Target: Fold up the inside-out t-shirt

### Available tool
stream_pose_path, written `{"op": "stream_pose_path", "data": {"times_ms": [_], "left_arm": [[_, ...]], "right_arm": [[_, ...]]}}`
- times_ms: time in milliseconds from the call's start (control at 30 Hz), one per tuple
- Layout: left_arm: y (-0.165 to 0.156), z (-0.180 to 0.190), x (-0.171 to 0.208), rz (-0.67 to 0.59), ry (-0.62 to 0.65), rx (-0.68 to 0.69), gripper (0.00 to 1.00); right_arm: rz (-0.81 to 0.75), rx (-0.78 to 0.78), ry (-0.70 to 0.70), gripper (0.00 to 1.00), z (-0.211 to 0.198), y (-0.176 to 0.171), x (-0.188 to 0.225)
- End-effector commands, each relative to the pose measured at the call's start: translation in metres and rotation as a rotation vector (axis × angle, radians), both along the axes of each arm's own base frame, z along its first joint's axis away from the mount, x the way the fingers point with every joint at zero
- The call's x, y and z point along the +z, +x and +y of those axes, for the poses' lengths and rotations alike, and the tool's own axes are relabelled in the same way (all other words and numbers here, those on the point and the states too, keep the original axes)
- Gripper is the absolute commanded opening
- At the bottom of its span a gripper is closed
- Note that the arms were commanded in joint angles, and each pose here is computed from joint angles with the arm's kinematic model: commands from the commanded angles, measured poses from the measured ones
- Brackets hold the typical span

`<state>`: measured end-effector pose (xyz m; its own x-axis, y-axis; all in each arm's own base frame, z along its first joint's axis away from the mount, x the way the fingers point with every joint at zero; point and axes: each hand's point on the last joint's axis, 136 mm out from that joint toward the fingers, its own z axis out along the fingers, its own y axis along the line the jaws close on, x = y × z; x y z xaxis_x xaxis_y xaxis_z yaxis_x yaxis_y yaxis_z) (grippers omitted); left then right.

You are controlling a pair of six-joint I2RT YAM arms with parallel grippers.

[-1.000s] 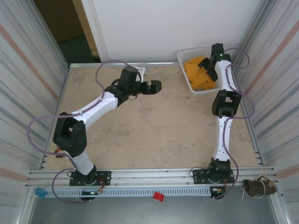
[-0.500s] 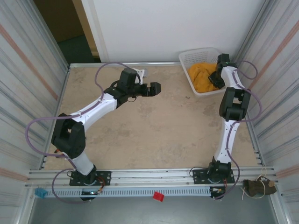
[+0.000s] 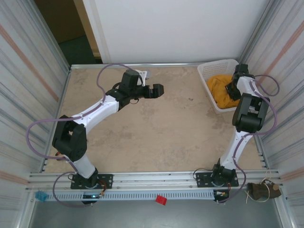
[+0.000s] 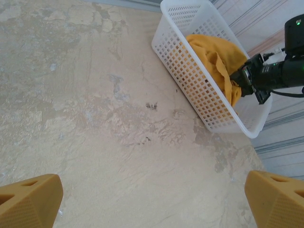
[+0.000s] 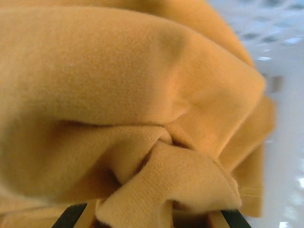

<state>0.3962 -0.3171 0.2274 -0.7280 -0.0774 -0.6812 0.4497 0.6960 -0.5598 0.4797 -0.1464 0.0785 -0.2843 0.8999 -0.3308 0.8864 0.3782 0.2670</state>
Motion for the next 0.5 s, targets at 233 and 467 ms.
{"op": "stream_pose_path", "data": {"times_ms": [233, 467], "left_arm": [[-0.008, 0.015, 0.012, -0.034, 0.017, 0.015, 0.99], [0.001, 0.043, 0.04, -0.087, 0.009, 0.063, 0.99]], "right_arm": [[-0.616, 0.601, 0.096, 0.0, 0.126, 0.102, 0.167], [-0.967, 0.811, -0.033, 0.0, 0.184, 0.048, 0.359]]}}
